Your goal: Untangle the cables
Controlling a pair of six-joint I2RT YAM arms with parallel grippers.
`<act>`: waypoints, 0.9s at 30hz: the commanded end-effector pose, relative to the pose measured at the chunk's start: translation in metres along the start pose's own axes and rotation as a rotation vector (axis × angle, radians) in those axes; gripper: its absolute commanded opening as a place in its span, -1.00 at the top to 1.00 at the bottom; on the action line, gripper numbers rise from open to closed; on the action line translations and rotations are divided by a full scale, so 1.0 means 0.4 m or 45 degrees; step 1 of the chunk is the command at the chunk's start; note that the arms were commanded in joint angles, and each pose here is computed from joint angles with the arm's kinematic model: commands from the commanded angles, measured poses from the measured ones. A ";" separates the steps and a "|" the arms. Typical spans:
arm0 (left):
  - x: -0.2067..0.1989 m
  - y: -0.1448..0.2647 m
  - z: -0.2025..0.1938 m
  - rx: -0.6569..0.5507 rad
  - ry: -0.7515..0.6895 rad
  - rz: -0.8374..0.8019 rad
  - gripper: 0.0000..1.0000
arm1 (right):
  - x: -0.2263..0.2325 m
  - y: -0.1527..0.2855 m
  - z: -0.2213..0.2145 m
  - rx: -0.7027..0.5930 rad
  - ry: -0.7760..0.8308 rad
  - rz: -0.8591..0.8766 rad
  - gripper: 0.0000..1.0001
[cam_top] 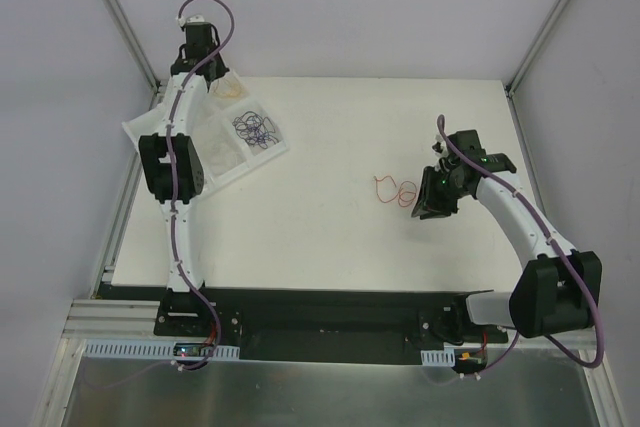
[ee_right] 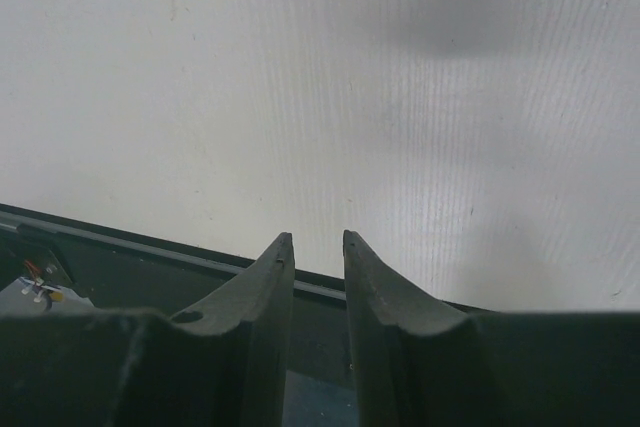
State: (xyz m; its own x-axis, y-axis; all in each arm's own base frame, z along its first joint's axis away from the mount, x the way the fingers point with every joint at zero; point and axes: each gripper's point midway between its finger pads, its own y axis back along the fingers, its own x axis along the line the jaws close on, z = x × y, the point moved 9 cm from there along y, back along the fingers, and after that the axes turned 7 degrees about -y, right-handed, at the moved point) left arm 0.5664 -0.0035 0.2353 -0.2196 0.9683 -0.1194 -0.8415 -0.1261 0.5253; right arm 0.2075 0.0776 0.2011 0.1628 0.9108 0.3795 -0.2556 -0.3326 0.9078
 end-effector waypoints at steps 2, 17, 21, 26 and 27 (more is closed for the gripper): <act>0.006 -0.046 0.023 -0.101 0.081 -0.012 1.00 | -0.003 0.041 -0.008 -0.039 -0.017 -0.033 0.42; -0.009 0.189 0.048 -0.061 0.191 -0.196 -0.17 | 0.019 -0.001 0.089 -0.027 -0.189 -0.058 0.00; -0.035 0.300 -0.029 0.078 0.228 -0.376 -0.18 | 0.027 -0.050 0.152 0.036 -0.257 -0.084 -0.31; -0.130 0.467 -0.201 0.261 0.077 -0.605 -0.25 | 0.043 -0.119 0.230 0.098 -0.297 -0.103 -0.35; -0.147 0.506 -0.236 0.290 0.046 -0.653 -0.27 | 0.047 -0.137 0.240 0.124 -0.321 -0.092 -0.35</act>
State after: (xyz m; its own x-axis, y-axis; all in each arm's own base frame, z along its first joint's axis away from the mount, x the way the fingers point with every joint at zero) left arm 0.4231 -0.0541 0.2716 -0.0304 0.9294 -0.3679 -0.8116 0.1919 0.5518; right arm 0.2922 0.0827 0.1762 0.3640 0.8775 0.3123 -0.1467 -0.2771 0.9496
